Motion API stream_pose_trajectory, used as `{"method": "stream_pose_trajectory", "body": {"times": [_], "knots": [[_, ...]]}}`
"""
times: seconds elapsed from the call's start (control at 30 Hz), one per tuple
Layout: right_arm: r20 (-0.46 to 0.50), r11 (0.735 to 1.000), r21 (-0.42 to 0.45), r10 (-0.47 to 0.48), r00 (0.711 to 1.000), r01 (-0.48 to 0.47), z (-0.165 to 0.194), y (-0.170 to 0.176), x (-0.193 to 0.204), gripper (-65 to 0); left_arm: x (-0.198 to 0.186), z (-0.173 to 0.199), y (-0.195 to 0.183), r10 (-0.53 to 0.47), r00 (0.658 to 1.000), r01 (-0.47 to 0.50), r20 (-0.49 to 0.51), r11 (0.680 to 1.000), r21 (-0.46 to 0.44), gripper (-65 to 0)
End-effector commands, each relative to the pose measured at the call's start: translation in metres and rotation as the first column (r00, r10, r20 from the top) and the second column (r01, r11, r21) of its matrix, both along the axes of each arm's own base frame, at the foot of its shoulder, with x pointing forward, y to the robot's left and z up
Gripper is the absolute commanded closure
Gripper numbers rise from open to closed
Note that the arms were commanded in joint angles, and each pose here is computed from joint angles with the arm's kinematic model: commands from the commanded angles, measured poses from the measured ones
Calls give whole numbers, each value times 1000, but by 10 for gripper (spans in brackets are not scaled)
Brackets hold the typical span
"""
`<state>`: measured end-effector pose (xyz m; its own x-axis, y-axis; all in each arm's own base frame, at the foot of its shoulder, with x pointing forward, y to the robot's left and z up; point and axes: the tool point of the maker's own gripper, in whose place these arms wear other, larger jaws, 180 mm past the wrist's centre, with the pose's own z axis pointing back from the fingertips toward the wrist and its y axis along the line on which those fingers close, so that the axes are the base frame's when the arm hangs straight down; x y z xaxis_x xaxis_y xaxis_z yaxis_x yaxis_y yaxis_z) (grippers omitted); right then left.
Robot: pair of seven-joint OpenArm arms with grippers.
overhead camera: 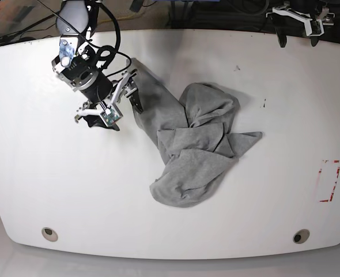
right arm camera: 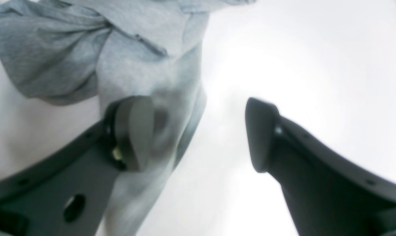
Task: Fold the T-shirt properly
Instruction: 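Move the right gripper down to the grey T-shirt and grasp a fold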
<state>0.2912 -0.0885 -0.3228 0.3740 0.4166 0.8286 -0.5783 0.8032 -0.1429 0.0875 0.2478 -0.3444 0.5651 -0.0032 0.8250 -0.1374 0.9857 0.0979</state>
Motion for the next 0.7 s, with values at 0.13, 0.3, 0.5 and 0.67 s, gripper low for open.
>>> {"method": "stream_pose_trajectory", "body": {"times": [0.13,0.3,0.5,0.67], "knots": [[-7,988,-41,149,989,-149,-2,34,22,-422,1,7,1,-6,1000,6,21,1000,10,-518],[-26,974,-86,210,977,-211,-10,53,36,-422,1,7,1,-9,1000,9,21,1000,10,-518],[-57,956,-174,230,972,-236,-26,67,52,-422,1,6,1,-9,1000,9,19,1000,11,-518],[-83,950,-207,220,972,-232,-36,69,64,-422,1,6,1,-9,1000,9,19,1000,11,-518]]}}
